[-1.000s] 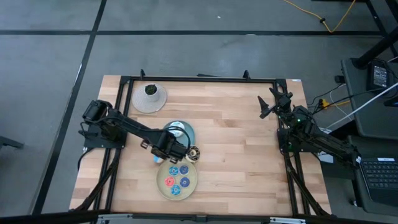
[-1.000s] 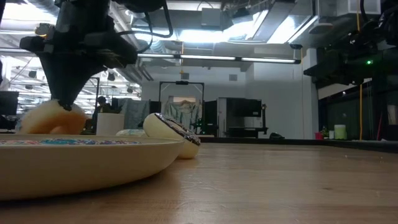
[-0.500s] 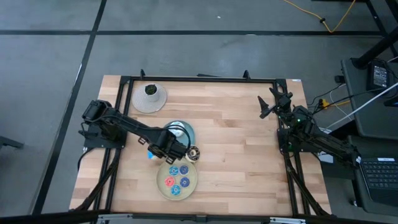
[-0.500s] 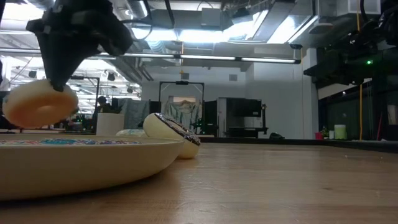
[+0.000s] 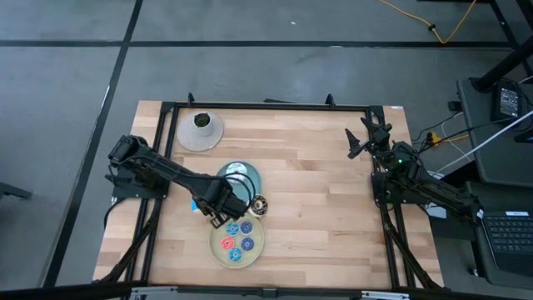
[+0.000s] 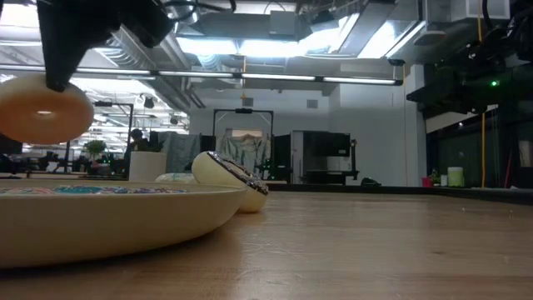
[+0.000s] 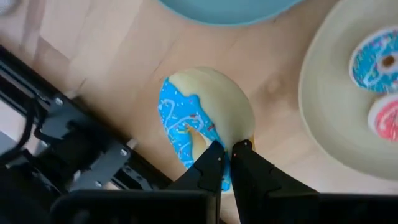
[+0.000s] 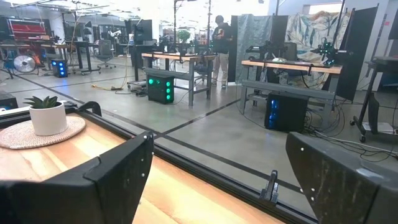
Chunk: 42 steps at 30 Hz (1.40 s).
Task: Pick & Place donuts
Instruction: Put the big light blue donut on the blue plate
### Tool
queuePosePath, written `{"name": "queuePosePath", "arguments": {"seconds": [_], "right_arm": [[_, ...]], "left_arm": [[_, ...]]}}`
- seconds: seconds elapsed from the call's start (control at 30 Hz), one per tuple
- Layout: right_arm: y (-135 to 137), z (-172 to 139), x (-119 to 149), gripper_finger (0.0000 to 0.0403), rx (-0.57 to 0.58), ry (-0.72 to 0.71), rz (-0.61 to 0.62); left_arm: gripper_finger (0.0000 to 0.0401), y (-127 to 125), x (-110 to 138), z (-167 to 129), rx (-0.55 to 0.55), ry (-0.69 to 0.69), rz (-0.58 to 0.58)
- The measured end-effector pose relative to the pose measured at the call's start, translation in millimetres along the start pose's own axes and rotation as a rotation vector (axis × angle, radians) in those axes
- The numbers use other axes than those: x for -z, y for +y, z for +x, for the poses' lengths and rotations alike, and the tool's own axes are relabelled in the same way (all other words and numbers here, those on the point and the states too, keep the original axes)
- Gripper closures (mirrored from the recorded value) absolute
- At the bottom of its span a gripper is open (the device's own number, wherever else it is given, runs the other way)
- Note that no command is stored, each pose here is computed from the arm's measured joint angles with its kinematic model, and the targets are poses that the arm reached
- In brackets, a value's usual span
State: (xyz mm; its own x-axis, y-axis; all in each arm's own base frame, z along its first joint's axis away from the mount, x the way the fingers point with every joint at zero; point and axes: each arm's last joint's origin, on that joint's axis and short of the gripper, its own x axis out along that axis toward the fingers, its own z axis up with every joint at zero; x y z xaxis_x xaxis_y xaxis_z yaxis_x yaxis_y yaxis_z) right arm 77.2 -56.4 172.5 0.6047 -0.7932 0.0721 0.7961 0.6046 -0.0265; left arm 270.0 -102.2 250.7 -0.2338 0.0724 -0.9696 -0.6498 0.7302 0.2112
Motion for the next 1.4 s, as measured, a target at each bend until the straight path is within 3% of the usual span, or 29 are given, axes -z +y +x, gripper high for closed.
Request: {"name": "queuePosePath", "arguments": {"seconds": [0.33,0.57,1.1,1.4], "right_arm": [[0.0,0.0,0.1,0.0038,0.0,0.0,0.0],[0.0,0.0,-0.1,0.0038,0.0,0.0,0.0],[0.0,0.0,0.0,0.0038,0.0,0.0,0.0],[0.0,0.0,0.0,0.0038,0.0,0.0,0.0]], "left_arm": [[0.0379,-4.3,12.9,-16.2,-0.028,-0.081,0.183],[0.0379,-18.5,5.0,-10.3,-0.097,-0.084,0.326],[0.0379,-60.0,-47.4,16.4,-0.252,-0.122,0.389],[0.0379,-69.9,-56.5,38.4,-0.368,-0.129,0.46]]}}
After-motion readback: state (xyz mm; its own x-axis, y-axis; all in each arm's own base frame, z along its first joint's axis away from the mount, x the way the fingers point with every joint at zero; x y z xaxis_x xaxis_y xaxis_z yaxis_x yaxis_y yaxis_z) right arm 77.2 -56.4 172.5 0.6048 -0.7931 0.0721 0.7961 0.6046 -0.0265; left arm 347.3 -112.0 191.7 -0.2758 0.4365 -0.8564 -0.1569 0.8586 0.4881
